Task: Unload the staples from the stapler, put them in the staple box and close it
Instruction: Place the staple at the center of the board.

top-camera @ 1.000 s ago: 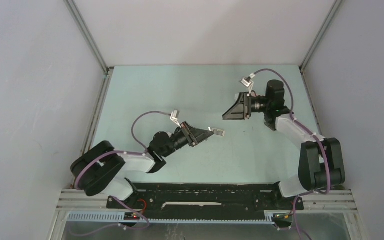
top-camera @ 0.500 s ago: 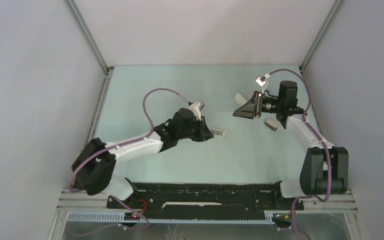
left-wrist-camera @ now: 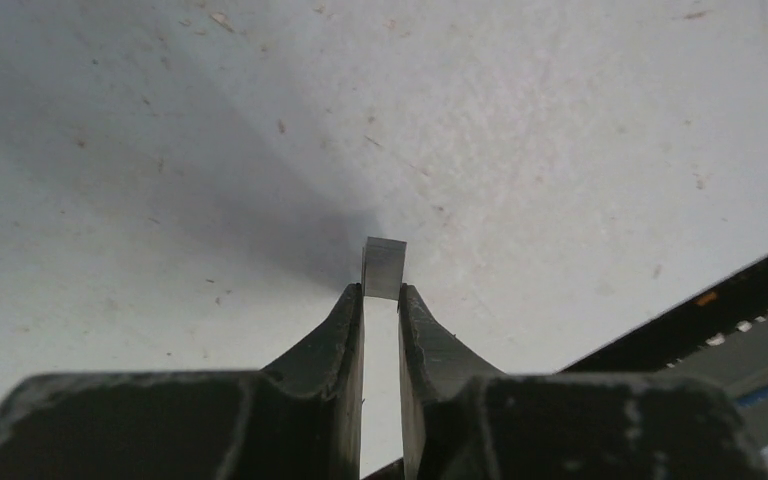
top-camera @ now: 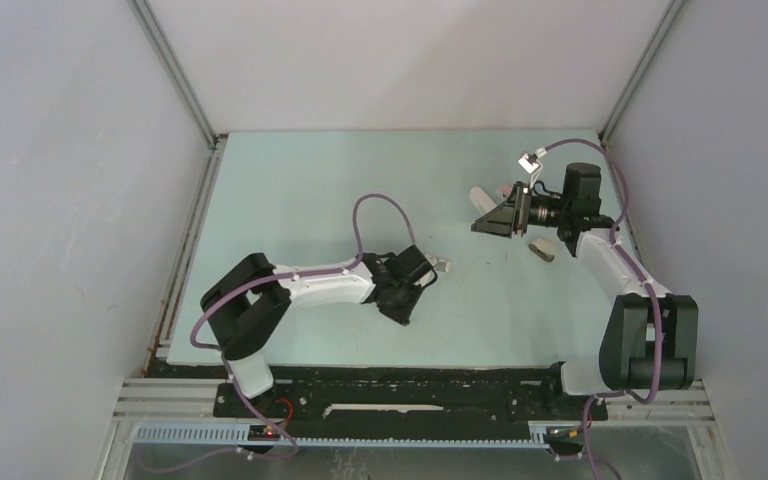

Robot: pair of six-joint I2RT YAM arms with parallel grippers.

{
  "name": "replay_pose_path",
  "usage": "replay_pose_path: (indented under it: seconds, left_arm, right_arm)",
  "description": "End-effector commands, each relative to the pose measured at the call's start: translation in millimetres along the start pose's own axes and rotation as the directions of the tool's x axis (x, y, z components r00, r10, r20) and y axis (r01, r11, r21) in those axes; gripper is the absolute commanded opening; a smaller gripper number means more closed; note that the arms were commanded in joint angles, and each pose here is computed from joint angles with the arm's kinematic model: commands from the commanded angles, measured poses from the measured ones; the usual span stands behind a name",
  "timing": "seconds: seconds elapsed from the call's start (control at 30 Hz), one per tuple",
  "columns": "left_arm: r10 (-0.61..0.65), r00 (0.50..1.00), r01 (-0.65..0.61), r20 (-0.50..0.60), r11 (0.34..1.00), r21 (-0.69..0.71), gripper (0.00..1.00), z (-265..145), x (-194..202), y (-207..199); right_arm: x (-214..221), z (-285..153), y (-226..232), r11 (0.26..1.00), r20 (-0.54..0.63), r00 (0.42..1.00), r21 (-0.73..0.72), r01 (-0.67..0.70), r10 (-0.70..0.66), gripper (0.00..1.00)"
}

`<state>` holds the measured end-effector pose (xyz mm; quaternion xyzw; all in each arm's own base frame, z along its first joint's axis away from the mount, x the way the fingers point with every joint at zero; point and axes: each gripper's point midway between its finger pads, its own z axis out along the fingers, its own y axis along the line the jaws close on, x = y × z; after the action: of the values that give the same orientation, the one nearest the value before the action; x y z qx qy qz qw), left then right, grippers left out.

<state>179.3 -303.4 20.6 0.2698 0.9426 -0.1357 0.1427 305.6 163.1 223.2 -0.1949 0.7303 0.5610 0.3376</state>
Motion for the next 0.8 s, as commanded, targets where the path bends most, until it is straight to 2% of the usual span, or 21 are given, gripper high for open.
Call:
replay_pose_path:
  seconds: [0.0,0.13,0.5,0.6,0.77]
  left_arm:
    - [0.054,0.999,-0.054,-0.001,0.996,-0.075,0.2,-3.6,-14.1,8.4]
    - [0.065,0.998,-0.067,-0.023,0.994,-0.089,0.23,0.8,-11.9,9.4]
    - [0.067,0.997,-0.07,-0.026,0.992,-0.102,0.42,1.9,-10.7,11.8]
    - [0.059,0.998,-0.056,0.021,0.994,-0.089,0.47,-6.2,-17.6,9.3]
    - [0.026,0.994,-0.018,0.11,0.997,-0.07,0.44,-11.1,-27.7,7.1]
  right_arm:
    - [-16.3,-4.9,8.5,0.997,0.022,0.997,0.003,0.077,-0.077,0.64]
    - [-16.7,-5.7,7.6,0.997,0.023,0.997,0.004,0.076,-0.076,0.64]
    - [-17.1,-7.5,6.4,0.997,0.026,0.997,0.005,0.073,-0.073,0.64]
    - [-17.4,-7.9,6.5,0.997,0.027,0.997,0.005,0.073,-0.074,0.64]
    - [-17.4,-8.3,7.0,0.997,0.027,0.997,0.002,0.074,-0.074,0.64]
